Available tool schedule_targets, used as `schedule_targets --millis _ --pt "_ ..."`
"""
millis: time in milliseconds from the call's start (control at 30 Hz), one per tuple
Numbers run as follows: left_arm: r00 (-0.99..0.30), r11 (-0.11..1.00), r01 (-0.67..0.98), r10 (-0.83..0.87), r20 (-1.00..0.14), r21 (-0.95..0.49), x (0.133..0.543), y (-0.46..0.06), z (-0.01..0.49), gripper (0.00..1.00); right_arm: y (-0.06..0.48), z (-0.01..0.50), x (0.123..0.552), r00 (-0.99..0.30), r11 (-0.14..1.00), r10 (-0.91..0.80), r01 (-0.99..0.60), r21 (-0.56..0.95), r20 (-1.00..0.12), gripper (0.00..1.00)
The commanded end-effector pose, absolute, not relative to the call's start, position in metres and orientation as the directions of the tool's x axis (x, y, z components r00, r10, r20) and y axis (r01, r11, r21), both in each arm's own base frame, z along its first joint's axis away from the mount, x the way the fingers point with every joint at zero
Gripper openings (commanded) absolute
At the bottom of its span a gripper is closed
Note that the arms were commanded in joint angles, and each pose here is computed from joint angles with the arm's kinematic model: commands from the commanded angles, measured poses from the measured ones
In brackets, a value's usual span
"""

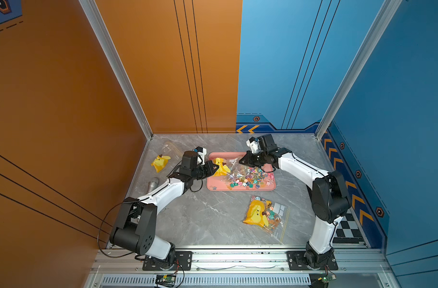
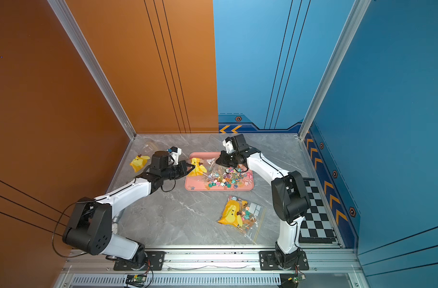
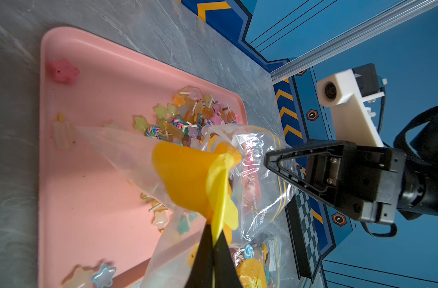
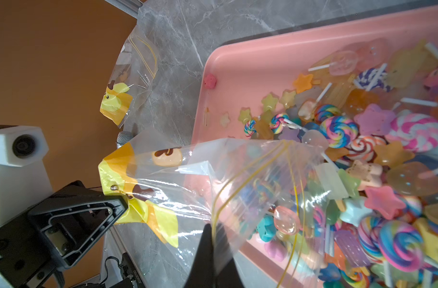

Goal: Pour candies out of the ziploc bag
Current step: 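Pour the candies out of the ziploc bag onto the tray.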

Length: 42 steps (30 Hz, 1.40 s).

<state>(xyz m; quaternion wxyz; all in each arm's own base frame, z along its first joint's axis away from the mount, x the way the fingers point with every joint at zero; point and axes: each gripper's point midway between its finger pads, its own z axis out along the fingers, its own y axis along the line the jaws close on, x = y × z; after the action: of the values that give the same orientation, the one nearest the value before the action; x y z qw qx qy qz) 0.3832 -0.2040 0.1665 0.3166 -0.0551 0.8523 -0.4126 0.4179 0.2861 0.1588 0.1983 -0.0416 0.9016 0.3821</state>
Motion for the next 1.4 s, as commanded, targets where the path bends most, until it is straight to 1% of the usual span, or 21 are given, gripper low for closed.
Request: schedule_targets --millis 0,1367 --pt "-0.778 0.654 0.197 -0.349 -0.523 -0.730 0.386 -0.208 0.178 0.00 0.285 0.168 0.407 -0.916 0.705 0.066 -0.238 0.668 -0.396 0.00" --pt "-0.742 0.703 0.217 -0.333 -0.583 -0.677 0.385 -0.199 0.198 0.00 0.287 0.170 0.408 -0.913 0.708 0.065 -0.243 0.663 -0.403 0.00"
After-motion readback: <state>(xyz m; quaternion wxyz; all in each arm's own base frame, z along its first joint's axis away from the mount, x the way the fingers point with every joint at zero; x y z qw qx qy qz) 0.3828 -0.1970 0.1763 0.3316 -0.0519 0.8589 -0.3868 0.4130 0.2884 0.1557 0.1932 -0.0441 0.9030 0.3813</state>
